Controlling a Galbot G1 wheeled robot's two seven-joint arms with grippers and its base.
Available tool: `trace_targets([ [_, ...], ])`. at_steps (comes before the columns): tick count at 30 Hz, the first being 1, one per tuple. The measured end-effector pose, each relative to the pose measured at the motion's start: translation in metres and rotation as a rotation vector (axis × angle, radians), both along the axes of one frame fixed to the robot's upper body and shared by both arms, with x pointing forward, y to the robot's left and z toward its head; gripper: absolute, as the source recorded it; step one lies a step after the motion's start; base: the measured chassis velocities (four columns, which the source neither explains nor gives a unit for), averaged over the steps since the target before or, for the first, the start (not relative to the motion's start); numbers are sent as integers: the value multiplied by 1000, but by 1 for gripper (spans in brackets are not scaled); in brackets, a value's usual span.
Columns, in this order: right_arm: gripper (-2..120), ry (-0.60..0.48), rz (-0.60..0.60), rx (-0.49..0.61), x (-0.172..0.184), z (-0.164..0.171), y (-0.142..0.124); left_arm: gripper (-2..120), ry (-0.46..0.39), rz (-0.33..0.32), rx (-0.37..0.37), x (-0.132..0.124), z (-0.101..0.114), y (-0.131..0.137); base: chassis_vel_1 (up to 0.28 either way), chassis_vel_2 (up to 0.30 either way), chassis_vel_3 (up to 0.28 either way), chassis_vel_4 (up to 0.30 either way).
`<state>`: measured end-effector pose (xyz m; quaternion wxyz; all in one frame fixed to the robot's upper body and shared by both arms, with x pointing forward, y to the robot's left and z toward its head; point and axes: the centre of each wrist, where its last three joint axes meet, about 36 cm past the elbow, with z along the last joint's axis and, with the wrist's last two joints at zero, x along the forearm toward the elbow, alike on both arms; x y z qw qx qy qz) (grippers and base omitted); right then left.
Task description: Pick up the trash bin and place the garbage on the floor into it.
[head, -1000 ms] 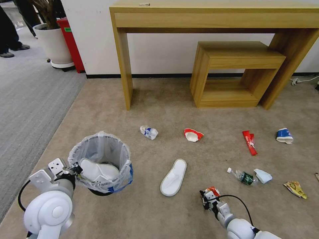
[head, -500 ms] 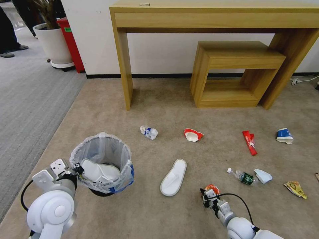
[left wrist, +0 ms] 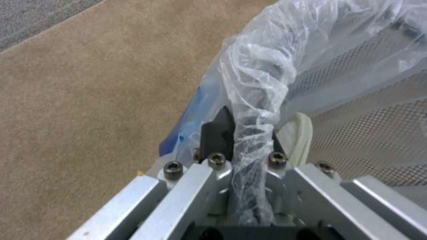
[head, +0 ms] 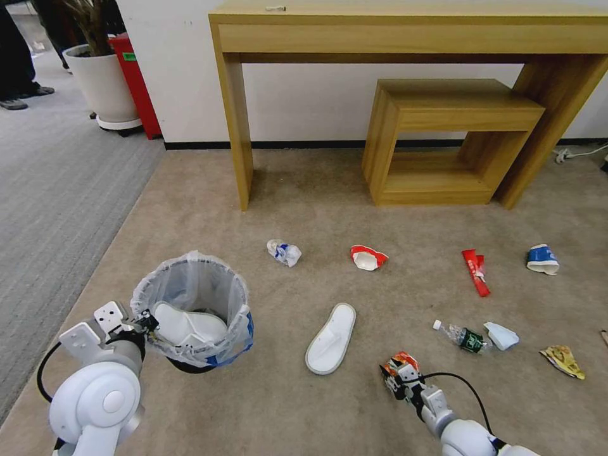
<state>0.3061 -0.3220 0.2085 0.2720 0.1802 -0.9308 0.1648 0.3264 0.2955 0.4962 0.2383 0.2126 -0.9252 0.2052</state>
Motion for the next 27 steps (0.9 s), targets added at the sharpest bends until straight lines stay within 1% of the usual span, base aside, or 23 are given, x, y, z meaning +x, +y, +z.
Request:
trace_targets([
  [1, 58, 0, 0, 0, 0, 0, 0, 1, 0, 0, 0, 0, 0, 0, 0, 0, 0, 0],
  [3, 68, 3, 0, -4, -3, 2, -4, 1, 2, 2, 0, 1, -1, 1, 0, 0, 0, 0],
  [4, 72, 5, 1, -5, -4, 2, -5, 1, 2, 2, 0, 1, -1, 1, 0, 0, 0, 0],
  [5, 72, 5, 1, -5, -4, 2, -5, 1, 2, 2, 0, 1, -1, 1, 0, 0, 0, 0],
  [8, 85, 16, 4, -12, -10, 2, -9, 1, -1, 2, -1, 2, -1, 1, 0, 0, 0, 0],
  [14, 87, 28, 9, -13, -16, -3, -7, 1, 0, 3, -3, 2, -1, 1, 0, 0, 0, 0],
  [27, 86, 35, 23, 5, -11, -16, 9, 1, -11, 7, 2, -4, 5, 1, 0, 0, 0, 0],
])
